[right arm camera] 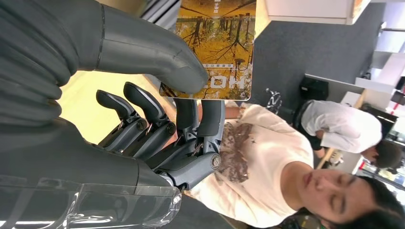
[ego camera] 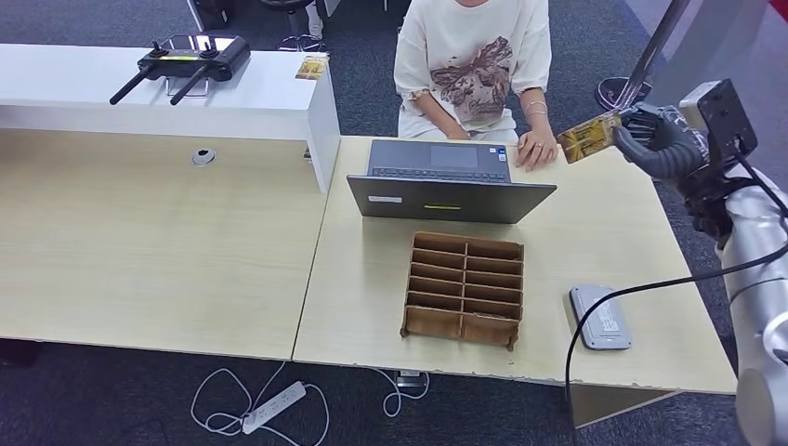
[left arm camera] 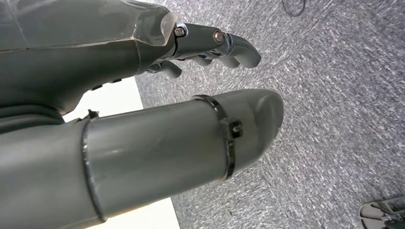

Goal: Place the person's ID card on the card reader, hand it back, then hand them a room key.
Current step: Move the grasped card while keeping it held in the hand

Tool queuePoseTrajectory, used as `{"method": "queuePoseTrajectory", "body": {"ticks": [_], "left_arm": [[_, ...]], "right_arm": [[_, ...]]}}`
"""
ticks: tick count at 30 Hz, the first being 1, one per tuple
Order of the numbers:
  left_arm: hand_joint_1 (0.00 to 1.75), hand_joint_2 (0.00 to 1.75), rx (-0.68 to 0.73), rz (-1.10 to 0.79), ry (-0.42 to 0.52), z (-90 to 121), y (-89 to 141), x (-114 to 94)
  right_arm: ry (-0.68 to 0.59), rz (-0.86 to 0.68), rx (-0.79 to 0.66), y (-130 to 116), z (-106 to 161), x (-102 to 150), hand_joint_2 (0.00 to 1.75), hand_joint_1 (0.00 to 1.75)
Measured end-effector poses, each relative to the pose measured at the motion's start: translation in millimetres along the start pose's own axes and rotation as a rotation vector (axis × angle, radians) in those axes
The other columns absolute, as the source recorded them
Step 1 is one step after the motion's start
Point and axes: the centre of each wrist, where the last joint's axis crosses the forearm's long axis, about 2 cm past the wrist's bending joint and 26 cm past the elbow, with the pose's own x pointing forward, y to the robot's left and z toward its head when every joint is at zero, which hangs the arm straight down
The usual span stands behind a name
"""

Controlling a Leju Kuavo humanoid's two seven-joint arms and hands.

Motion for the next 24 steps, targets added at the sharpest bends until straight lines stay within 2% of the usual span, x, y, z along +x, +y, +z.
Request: {"method": "queuePoseTrajectory", "body": {"ticks": [11, 24], "left_arm": [[0.00, 0.00, -0.002, 0.017, 0.010, 0.3, -1.3, -2.5], [0.00, 0.00, -0.002, 0.022, 0.015, 0.2, -1.2, -2.6]], "right_arm": [[0.100, -0.017, -0.044, -17.7, 46.3, -38.0, 1.75, 1.75], [0.241, -0.006, -0.049, -28.1, 91.7, -68.9, 1.75, 1.75]]}}
